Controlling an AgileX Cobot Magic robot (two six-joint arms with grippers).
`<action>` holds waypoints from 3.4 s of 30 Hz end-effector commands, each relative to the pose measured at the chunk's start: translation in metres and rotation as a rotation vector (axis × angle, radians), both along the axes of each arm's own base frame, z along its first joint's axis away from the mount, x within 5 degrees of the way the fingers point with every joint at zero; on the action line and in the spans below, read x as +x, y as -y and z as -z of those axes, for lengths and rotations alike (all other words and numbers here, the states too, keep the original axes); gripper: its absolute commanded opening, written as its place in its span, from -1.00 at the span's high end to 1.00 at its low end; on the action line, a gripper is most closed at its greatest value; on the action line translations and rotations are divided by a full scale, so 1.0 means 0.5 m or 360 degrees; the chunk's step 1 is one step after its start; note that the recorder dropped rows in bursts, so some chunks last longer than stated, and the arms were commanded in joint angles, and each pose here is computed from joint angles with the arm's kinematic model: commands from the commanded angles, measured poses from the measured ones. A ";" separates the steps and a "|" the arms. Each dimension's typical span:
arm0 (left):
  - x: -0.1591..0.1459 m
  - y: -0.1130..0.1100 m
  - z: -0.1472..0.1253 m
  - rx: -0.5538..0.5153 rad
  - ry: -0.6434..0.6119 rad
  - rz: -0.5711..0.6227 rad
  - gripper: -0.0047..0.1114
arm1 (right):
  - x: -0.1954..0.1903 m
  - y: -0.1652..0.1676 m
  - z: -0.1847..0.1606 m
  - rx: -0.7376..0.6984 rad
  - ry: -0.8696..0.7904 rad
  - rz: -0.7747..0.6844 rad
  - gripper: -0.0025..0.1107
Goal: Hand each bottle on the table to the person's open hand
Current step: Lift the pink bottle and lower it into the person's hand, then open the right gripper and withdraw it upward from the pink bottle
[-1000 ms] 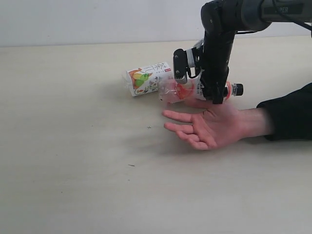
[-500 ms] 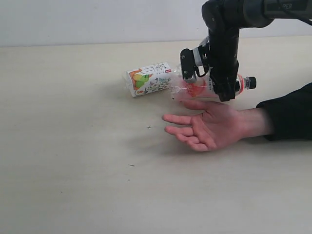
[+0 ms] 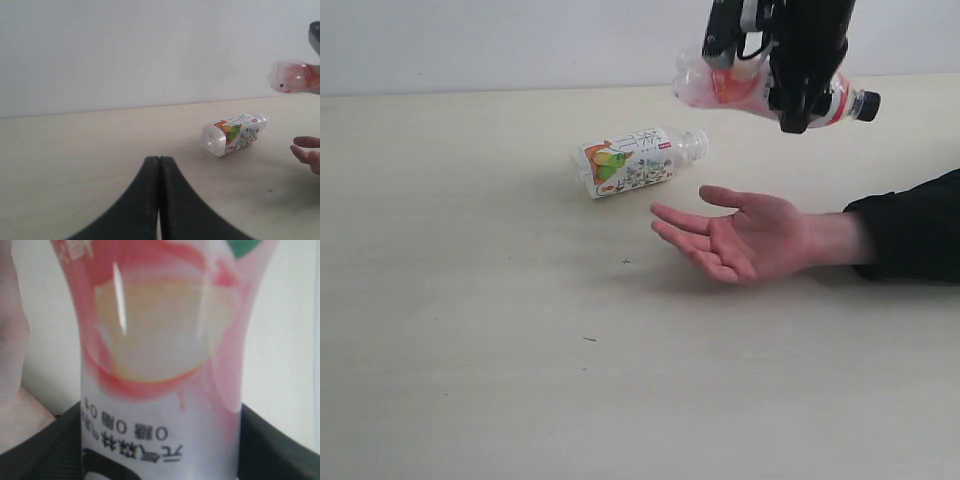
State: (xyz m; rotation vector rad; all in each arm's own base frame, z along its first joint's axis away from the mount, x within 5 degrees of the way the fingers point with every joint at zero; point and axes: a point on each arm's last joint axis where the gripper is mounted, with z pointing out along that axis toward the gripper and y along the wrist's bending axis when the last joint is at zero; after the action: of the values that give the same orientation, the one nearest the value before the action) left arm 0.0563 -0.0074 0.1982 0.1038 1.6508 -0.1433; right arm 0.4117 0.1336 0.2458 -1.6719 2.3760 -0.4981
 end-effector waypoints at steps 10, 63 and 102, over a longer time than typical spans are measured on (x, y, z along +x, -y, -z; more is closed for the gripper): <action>-0.001 0.000 -0.001 -0.0015 0.0013 0.0001 0.92 | -0.078 -0.013 -0.049 0.0536 -0.0175 0.0852 0.96; -0.001 0.000 -0.001 -0.0015 0.0013 0.0001 0.92 | -0.091 -0.050 0.113 0.0611 -0.0667 0.1238 -0.47; -0.001 0.000 -0.001 -0.0015 0.0013 0.0001 0.92 | -0.528 0.146 -0.122 0.1810 0.1180 0.0509 0.95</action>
State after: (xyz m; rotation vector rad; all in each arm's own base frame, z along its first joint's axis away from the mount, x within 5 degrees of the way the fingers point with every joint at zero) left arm 0.0563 -0.0074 0.1982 0.1038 1.6508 -0.1433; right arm 0.1546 0.0676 0.3107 -0.6217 1.8232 0.1653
